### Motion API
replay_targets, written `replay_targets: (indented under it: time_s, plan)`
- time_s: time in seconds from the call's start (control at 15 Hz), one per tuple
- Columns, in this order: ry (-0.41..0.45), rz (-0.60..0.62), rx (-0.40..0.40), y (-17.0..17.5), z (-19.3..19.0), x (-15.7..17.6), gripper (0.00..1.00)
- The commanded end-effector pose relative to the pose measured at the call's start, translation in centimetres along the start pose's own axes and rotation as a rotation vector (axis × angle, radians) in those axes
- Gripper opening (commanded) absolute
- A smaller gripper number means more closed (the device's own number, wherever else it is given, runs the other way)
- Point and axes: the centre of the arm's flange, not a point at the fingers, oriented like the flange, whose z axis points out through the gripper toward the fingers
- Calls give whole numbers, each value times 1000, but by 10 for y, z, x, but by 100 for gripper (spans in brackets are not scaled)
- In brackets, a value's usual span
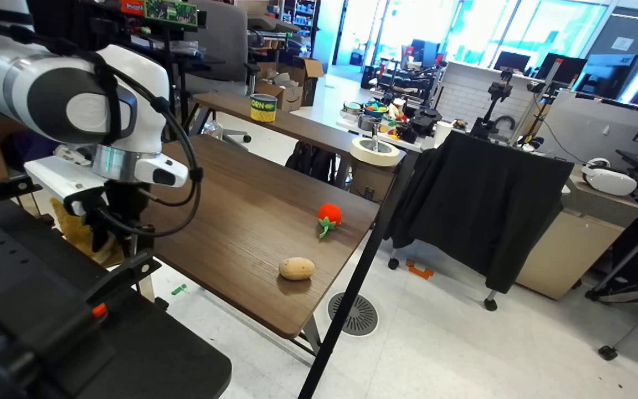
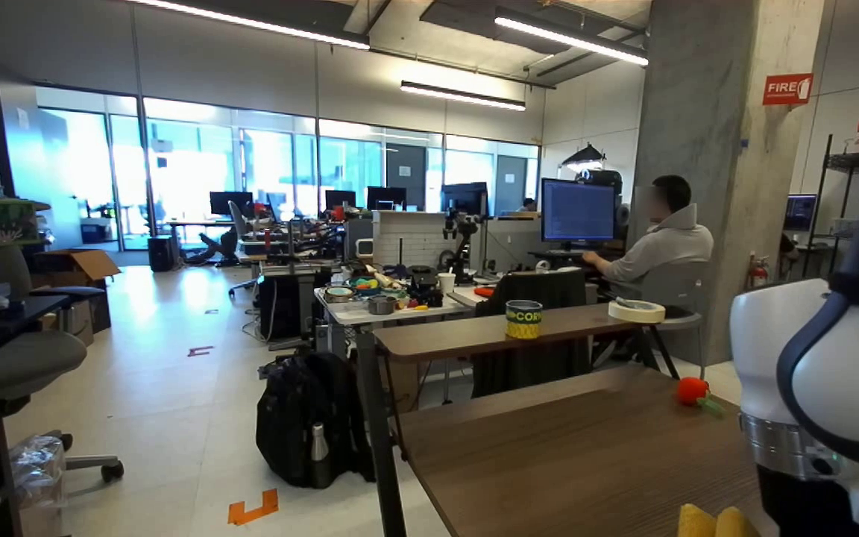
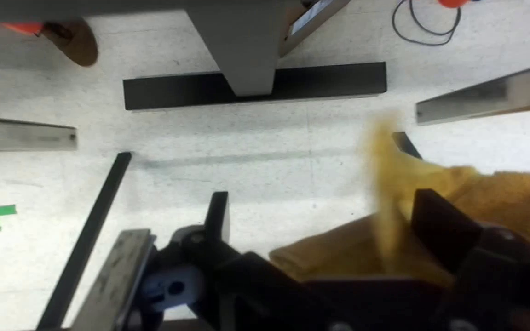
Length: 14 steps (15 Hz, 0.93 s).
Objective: Take the red plushie to the right, then put the brown plushie in the corner toward you, and lastly, use the yellow towel to clean the table.
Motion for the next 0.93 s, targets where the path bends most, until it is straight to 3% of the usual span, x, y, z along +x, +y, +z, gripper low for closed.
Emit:
replay_targets:
  time_s: [0.0,0.27,0.33,0.4,0.53,0.87]
  plan:
    - [0,119,44,54,-7,9,100]
    - [-11,136,159,62,-32,-2,100]
    - [-11,135,217,60,-43,-4,75]
    - [-14,134,268,57,-57,-8,72]
    - [-15,136,372,51,-92,-13,56]
    - [193,197,545,47,-176,2,19]
